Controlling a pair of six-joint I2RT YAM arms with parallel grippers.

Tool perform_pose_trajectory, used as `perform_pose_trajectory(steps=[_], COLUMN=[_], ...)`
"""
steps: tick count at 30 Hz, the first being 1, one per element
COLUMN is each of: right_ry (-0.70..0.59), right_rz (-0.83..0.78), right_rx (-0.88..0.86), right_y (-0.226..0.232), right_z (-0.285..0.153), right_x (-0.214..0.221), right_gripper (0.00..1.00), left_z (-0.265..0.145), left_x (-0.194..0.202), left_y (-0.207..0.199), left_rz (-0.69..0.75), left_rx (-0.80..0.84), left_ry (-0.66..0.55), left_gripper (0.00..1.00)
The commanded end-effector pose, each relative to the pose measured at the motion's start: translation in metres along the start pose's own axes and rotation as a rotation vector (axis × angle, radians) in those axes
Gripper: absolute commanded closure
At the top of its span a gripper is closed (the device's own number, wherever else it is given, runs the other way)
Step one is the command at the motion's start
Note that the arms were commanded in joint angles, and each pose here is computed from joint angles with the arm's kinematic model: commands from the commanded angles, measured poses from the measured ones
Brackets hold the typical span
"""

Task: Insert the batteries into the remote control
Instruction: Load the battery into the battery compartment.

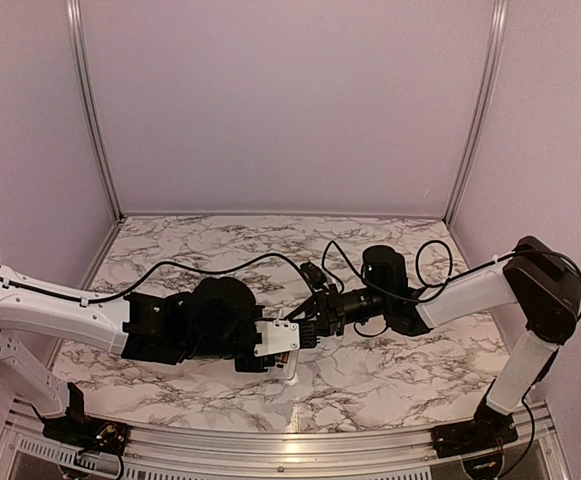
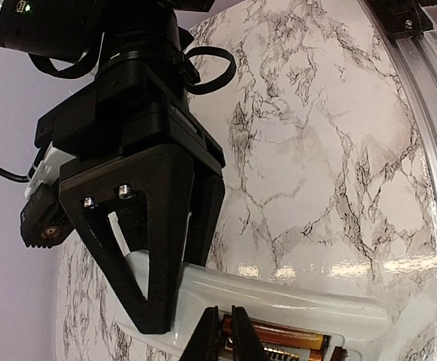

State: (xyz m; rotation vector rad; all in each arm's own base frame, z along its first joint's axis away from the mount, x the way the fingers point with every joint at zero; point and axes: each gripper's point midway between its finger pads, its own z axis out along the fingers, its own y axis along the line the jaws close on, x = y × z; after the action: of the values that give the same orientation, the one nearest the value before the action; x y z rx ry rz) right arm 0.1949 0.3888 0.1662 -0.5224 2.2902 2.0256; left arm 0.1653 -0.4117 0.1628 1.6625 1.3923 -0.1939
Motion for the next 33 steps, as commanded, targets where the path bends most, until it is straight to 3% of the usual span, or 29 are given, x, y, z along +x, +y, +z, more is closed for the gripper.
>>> perform_pose_trajectory(steps=[1,8,14,17,20,27,33], right_ry=[0.049,0.029,-0.002,-0.027,-0.052,-0.081,-0.097], right_rz=[-0.151,-0.114,-0.143,-0.168,-0.204,-0.294,-0.339], right_rx=[-0.173,-0.075,-0.026,-0.022,-0.027,-0.046,-0.043], right_y=[0.064,0.031,0.02,0.021,0.027,0.043,0.053], right_z=[0.002,0.006,0.005,0.002,-0.001,-0.003,-0.005], right_x=[0.006,0.006,-0.003,-0.01,-0.017,-0.025,-0.028], right_gripper=[1.0,1.0,1.0,1.0,1.0,1.0,1.0], left_z=[0.006,-0.027,-0.07,-0.087,-0.088,-0.065,-0.04], left_x=[0.039,-0.01,-0.033,-0.024,-0.012,0.001,0.007], left_y=[-0.001,0.035,0.066,0.069,0.064,0.035,0.026], left_rz=[-0.039,-0.201,-0.422,-0.572,-0.75,-1.005,-1.079], left_rx=[-0.047,-0.132,-0.214,-0.234,-0.197,-0.058,-0.026], left_ry=[0.125,-0.066,-0.213,-0.261,-0.274,-0.271,-0.216], left_gripper=[0.9,0.72,0.4,0.21,0.09,0.06,0.17])
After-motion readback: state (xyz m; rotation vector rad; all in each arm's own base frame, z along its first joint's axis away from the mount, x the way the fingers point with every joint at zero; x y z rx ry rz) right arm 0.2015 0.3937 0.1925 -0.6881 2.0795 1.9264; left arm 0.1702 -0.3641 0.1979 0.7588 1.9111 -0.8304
